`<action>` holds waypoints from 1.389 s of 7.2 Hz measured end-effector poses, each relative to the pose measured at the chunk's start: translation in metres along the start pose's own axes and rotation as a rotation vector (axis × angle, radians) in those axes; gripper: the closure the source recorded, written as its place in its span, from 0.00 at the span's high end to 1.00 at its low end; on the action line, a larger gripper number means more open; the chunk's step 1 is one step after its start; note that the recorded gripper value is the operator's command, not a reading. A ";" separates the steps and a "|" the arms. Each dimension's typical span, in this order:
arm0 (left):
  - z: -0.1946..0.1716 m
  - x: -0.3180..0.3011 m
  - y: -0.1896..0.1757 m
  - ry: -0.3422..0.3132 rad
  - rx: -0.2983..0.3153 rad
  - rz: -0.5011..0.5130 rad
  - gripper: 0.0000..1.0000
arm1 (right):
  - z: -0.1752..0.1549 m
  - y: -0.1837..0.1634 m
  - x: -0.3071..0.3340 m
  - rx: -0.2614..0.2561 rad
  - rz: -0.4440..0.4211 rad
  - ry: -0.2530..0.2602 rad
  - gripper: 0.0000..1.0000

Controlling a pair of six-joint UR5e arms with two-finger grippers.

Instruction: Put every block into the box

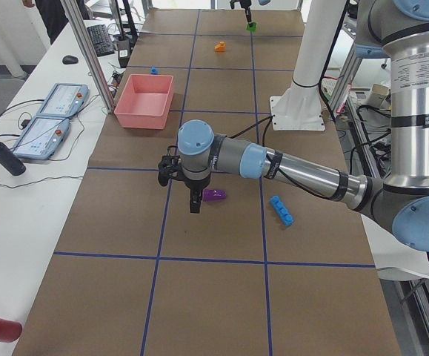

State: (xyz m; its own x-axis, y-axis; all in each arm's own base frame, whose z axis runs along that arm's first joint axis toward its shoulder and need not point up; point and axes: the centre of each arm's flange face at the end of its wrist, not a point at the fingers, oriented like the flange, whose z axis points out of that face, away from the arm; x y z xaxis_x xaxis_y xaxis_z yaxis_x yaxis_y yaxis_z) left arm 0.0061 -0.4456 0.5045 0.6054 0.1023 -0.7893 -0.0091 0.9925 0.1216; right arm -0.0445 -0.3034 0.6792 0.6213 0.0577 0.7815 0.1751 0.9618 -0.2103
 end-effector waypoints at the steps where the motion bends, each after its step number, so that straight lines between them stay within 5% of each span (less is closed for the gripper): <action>1: 0.018 0.024 -0.001 0.009 -0.009 0.075 1.00 | -0.030 -0.048 -0.035 0.037 0.007 -0.015 0.00; 3: 0.067 0.085 0.016 -0.027 -0.077 0.257 0.99 | -0.102 -0.138 -0.127 0.094 -0.010 -0.023 0.00; 5: 0.113 0.120 0.069 -0.115 -0.183 0.451 0.99 | -0.163 -0.201 -0.233 0.161 0.036 -0.028 0.00; 8: 0.177 0.143 0.142 -0.207 -0.362 0.667 0.99 | -0.197 -0.268 -0.435 0.224 0.194 -0.029 0.00; 10: 0.183 0.153 0.179 -0.207 -0.433 0.743 0.99 | -0.188 -0.315 -0.537 0.280 0.298 -0.050 0.00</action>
State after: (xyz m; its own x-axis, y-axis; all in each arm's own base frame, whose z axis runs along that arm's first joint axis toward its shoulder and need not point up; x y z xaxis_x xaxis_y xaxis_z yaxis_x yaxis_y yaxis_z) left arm 0.2423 -0.2643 0.5158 0.4551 0.7581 -0.4671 -0.7325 0.6170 0.2876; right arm -0.2899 -0.6880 0.2150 0.5741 0.3511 0.7397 -0.2262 0.9362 -0.2689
